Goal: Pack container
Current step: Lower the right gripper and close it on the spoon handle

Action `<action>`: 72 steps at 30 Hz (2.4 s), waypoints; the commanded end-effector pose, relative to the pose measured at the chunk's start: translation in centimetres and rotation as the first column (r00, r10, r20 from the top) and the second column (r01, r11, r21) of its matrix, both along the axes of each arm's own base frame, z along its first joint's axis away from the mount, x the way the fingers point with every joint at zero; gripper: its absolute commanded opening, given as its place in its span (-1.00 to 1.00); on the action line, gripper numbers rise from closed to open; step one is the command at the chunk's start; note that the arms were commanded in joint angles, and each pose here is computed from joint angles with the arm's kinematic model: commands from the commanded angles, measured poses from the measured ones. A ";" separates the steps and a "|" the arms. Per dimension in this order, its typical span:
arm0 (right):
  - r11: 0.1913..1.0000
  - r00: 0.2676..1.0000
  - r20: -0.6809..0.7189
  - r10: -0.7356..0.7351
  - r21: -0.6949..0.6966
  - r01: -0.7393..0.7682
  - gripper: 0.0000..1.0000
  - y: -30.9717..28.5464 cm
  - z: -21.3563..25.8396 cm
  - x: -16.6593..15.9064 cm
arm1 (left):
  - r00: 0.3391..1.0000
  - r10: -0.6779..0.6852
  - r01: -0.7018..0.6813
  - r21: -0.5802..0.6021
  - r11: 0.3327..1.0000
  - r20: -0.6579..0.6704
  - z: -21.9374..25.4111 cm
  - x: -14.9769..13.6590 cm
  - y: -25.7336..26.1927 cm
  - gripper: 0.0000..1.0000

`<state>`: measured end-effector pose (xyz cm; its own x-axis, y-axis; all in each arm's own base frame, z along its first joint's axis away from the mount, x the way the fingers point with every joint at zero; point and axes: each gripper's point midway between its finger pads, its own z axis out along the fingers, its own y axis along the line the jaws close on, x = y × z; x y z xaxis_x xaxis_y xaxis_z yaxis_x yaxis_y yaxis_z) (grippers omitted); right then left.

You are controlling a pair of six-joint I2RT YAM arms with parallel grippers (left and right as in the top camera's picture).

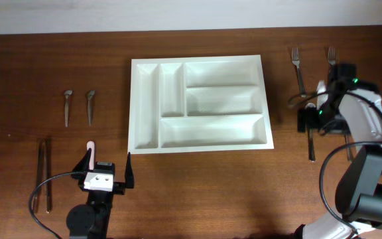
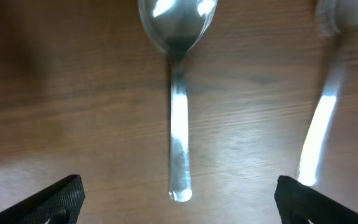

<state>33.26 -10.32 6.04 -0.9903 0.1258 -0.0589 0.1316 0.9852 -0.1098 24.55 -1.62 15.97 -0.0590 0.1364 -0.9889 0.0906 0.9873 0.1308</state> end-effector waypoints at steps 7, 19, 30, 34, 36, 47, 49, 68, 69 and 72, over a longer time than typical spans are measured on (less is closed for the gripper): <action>0.970 0.978 0.000 0.209 0.123 -0.208 0.97 2.3 -1.7 -0.4 | 1.000 0.001 -0.001 0.012 1.000 -0.002 -0.2 0.0 0.1 0.98; 0.977 0.978 0.111 0.174 0.103 -0.186 0.98 -0.1 -1.5 1.7 | 1.000 0.001 -0.001 0.012 1.000 -0.002 -0.2 0.0 0.1 0.98; 0.982 0.993 0.060 0.104 0.152 -0.112 0.97 0.1 -4.3 1.6 | 1.000 0.001 -0.001 0.012 1.000 -0.002 -0.2 0.0 0.1 0.98; 0.981 0.994 0.037 0.104 0.162 -0.109 0.97 0.1 -5.5 1.5 | 1.000 0.001 -0.001 0.012 1.000 -0.002 -0.2 0.0 0.1 0.98; 0.980 0.994 0.027 0.104 0.167 -0.107 0.98 0.2 -6.0 1.4 | 1.000 0.001 -0.001 0.012 1.000 -0.002 -0.2 0.0 0.1 0.98; 0.980 0.994 0.022 0.107 0.169 -0.109 0.97 0.1 -7.0 1.6 | 1.000 0.001 -0.001 0.012 1.000 -0.002 -0.2 0.0 0.1 0.98; 0.978 0.993 0.021 0.120 0.169 -0.122 0.98 0.1 -7.1 1.6 | 1.000 0.001 -0.001 0.012 1.000 -0.002 -0.2 0.0 0.1 0.98; 0.969 0.987 -0.058 0.150 0.207 -0.135 0.97 0.5 -9.7 0.3 | 1.000 0.001 -0.001 0.012 1.000 -0.002 -0.2 0.0 0.1 0.98; 0.969 0.987 -0.056 0.150 0.207 -0.135 0.98 0.5 -9.7 0.4 | 1.000 0.001 -0.001 0.012 1.000 -0.002 -0.2 0.0 0.1 0.98; 0.967 0.987 -0.052 0.149 0.217 -0.135 0.97 0.7 -9.7 0.4 | 1.000 0.001 -0.001 0.012 1.000 -0.002 -0.2 0.0 0.1 0.98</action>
<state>35.14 -11.24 -0.34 -0.9984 0.0038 -0.0569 0.0029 0.9998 0.0174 24.55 -1.62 15.96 -0.0594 0.1364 -0.9889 0.0902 0.9873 0.1308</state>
